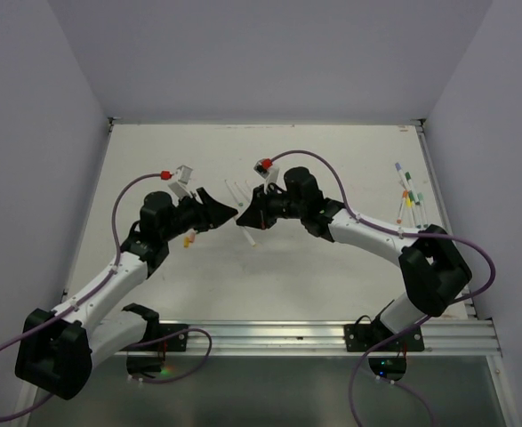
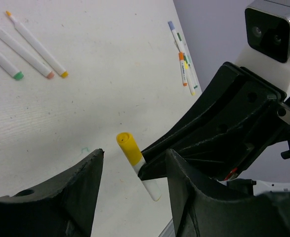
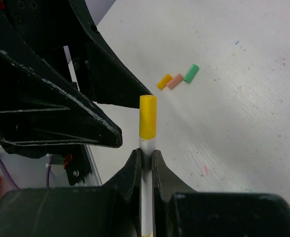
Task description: Open the pen caps
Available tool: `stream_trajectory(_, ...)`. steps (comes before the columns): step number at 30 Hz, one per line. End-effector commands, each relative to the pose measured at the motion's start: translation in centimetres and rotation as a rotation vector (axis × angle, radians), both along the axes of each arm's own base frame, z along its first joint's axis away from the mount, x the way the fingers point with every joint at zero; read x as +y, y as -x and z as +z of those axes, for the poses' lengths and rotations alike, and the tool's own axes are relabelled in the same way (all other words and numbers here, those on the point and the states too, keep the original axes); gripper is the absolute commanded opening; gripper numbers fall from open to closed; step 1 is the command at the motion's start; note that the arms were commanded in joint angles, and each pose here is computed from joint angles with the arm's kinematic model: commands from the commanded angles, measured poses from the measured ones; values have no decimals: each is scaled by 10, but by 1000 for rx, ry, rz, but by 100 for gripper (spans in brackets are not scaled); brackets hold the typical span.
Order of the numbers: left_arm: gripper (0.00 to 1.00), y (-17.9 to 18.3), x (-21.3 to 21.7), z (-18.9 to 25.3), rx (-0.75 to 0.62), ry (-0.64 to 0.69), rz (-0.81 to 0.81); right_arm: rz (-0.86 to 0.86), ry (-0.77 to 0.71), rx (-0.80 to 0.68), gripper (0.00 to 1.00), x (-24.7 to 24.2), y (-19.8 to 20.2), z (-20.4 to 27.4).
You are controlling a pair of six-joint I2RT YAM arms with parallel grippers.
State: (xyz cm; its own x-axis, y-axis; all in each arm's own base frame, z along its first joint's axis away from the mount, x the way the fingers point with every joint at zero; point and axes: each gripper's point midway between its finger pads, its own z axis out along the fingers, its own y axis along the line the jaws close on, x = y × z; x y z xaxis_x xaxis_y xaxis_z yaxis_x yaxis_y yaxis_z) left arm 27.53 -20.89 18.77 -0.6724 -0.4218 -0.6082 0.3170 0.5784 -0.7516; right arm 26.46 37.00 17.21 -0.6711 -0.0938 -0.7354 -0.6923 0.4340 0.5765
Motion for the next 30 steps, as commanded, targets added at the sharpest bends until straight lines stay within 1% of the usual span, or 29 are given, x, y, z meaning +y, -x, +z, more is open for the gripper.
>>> stream_trajectory(1, 56, -5, 7, 1, -28, -12, 56, 30, -64, -33, 0, 8, 4, 17)
stream_trajectory(6, 49, -8, 6, -2, -18, -15, 61, 36, -57, -30, 0, 8, 5, 14)
stream_trajectory(18, 45, -10, 2, 1, -21, 0, 52, 51, -67, -17, 0, 16, 5, 11)
stream_trajectory(25, 32, -10, 0, 1, -15, 9, 44, 51, -74, -17, 0, 20, 6, 12)
stream_trajectory(27, 30, -9, 0, 2, -17, 11, 41, 48, -78, -14, 0, 22, 5, 12)
stream_trajectory(30, 30, -7, 0, 4, -24, 12, 39, 46, -95, -14, 0, 25, 4, 15)
